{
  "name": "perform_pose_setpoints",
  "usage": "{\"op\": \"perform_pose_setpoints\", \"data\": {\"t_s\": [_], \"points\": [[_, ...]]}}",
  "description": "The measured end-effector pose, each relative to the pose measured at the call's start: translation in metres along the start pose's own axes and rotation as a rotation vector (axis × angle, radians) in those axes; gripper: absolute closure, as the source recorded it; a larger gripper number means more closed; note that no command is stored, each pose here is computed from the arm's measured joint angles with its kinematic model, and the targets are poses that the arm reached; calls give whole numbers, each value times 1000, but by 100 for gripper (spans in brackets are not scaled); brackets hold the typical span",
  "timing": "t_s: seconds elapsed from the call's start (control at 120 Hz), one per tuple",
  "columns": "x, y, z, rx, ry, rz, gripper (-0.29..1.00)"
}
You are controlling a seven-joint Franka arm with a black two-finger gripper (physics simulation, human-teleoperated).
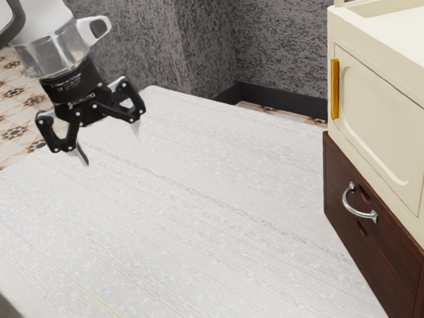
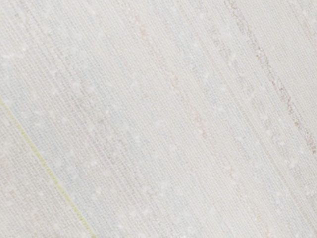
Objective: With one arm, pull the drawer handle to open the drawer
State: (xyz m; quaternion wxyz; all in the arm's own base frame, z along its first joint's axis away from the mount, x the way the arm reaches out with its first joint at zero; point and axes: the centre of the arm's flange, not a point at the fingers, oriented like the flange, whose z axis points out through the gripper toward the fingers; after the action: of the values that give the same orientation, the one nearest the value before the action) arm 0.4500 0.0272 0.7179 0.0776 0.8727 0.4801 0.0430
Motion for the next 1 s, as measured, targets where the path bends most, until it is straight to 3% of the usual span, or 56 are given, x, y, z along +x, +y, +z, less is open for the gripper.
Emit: {"op": "perform_pose_setpoints", "data": {"t_s": [0.175,0.508,1.0], "points": [[-25,4,36,-59,20,-85,3],[-52,72,72,-201,80,-158,3],[-83,133,114,-325,99,-198,6]]}}
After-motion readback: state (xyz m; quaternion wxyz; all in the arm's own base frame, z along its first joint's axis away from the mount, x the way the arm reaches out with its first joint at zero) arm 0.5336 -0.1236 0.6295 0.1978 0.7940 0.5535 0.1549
